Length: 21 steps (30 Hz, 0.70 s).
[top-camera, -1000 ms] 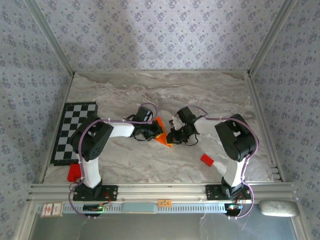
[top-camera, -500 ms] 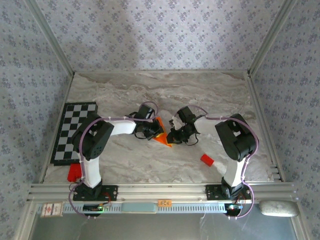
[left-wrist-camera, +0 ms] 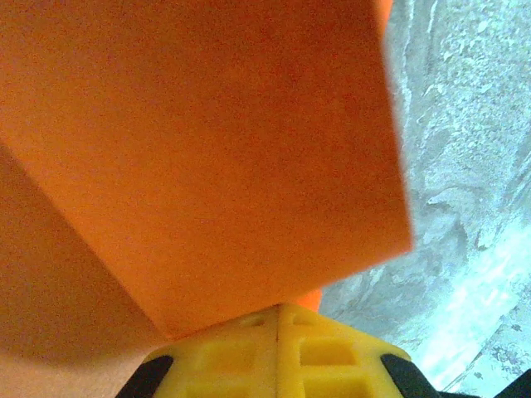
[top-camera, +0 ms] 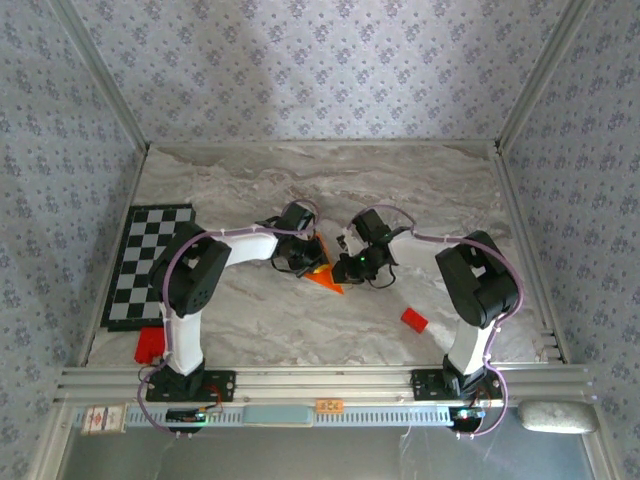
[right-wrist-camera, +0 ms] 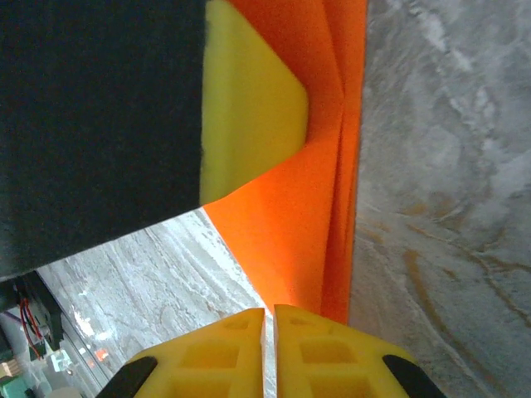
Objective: Fold a paper plane with a square sheet of paper (pick it up from the middle)
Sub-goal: Fourth fold the wing at the center of the table.
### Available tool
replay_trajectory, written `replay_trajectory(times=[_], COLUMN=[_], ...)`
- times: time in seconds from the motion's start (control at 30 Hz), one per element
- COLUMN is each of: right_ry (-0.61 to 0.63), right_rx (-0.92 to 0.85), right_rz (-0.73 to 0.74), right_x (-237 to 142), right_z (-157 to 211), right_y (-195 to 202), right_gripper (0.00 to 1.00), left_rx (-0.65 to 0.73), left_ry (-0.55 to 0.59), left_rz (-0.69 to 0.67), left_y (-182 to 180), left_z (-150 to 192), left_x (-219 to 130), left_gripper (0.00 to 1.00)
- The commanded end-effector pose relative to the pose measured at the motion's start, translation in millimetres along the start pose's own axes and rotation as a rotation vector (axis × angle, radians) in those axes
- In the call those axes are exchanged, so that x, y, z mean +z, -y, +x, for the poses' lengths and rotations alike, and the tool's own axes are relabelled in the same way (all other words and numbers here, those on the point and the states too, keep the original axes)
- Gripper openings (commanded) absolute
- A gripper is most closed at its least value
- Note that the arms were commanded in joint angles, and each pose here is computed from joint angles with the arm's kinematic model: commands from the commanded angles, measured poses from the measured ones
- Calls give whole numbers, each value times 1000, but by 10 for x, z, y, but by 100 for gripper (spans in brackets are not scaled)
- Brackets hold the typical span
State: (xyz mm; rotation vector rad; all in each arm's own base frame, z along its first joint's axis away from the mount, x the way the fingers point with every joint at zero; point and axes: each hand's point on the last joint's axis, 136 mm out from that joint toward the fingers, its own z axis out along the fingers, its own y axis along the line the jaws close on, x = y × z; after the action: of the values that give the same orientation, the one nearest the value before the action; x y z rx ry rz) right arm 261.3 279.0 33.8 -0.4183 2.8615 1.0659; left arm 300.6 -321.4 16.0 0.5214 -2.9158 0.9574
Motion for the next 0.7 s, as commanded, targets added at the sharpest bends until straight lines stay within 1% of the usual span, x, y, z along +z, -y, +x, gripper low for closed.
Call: replay_trajectory(times=[0.0, 0.37, 0.67], right_ry=[-23, -61, -104], right_rx=[-6, 23, 43], right_rz=[27, 123, 157], right_x=[34, 72, 65], right_z=[8, 153, 297], right_y=[16, 258, 371], right_gripper=[13, 12, 10], left_rx=[-116, -120, -114], left_ry=[-42, -53, -59], left_rz=[-393, -426, -466], left_y=[-1134, -1234, -1333], left_z=[231, 246, 255], left_x=[230, 266, 277], left_gripper=[6, 5, 4])
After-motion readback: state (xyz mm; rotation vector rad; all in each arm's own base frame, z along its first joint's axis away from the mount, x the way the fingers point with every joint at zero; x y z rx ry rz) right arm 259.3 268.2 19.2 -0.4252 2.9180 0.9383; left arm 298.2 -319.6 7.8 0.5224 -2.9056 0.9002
